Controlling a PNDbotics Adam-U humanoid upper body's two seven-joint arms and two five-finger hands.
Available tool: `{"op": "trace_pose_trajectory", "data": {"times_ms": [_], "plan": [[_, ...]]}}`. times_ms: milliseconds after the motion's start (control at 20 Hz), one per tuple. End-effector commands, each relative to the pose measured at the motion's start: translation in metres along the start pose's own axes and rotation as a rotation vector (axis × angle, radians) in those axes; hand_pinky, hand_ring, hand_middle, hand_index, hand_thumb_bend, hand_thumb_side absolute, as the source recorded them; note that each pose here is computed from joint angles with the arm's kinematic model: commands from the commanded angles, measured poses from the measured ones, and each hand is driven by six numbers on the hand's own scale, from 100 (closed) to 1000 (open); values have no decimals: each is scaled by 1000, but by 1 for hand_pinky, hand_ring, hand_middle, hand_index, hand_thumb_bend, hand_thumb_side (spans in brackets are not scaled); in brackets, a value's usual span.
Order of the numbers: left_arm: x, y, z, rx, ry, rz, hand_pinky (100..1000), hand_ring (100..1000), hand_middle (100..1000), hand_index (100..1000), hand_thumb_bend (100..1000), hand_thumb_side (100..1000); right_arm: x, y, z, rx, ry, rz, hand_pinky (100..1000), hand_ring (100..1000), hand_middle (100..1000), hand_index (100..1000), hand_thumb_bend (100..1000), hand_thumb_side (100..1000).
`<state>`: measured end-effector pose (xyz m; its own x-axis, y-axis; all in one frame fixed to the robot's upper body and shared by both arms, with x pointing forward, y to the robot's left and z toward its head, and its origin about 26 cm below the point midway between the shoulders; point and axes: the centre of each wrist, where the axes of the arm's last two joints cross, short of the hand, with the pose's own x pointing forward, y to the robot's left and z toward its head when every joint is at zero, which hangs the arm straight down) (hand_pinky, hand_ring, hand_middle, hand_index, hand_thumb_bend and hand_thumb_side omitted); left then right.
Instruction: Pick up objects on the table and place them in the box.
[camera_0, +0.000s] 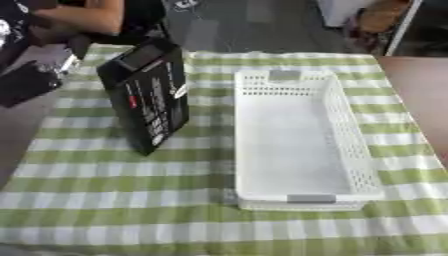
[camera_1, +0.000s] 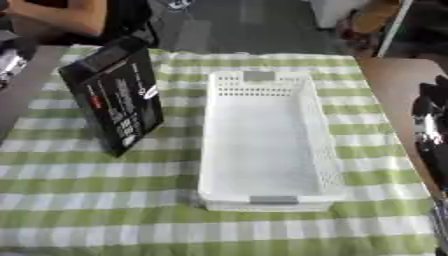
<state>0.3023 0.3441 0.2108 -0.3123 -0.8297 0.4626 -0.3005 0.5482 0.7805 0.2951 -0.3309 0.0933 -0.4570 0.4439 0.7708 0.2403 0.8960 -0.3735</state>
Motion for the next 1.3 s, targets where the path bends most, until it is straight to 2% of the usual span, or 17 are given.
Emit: {"op": "trace_pose_trajectory", "data": {"times_ms": [50,200,450,950,1300], "plan": [[3,7,-9,6,-4,-23,647,717,897,889,1000,675,3,-4,-4,6,-18,12,834,858,781,927,280,658],[3,2,-19,-15,9,28,633,705,900,889,1000,691,3,-4,-3,7,-15,13,834,858,781,927,280,659],[2,-5,-36,-56,54,84,607,709,908,900,1000,668,2,-5,-2,8,-12,14,834,858,781,928,280,658],[14,-15,-64,-159,52,-14,651,745,930,915,1000,692,2,-4,-1,14,-10,12,835,858,781,928,280,658],[7,-16,-77,-284,44,-84,685,763,930,923,1000,710,1,-5,-1,18,-8,17,835,858,781,928,281,658]]}}
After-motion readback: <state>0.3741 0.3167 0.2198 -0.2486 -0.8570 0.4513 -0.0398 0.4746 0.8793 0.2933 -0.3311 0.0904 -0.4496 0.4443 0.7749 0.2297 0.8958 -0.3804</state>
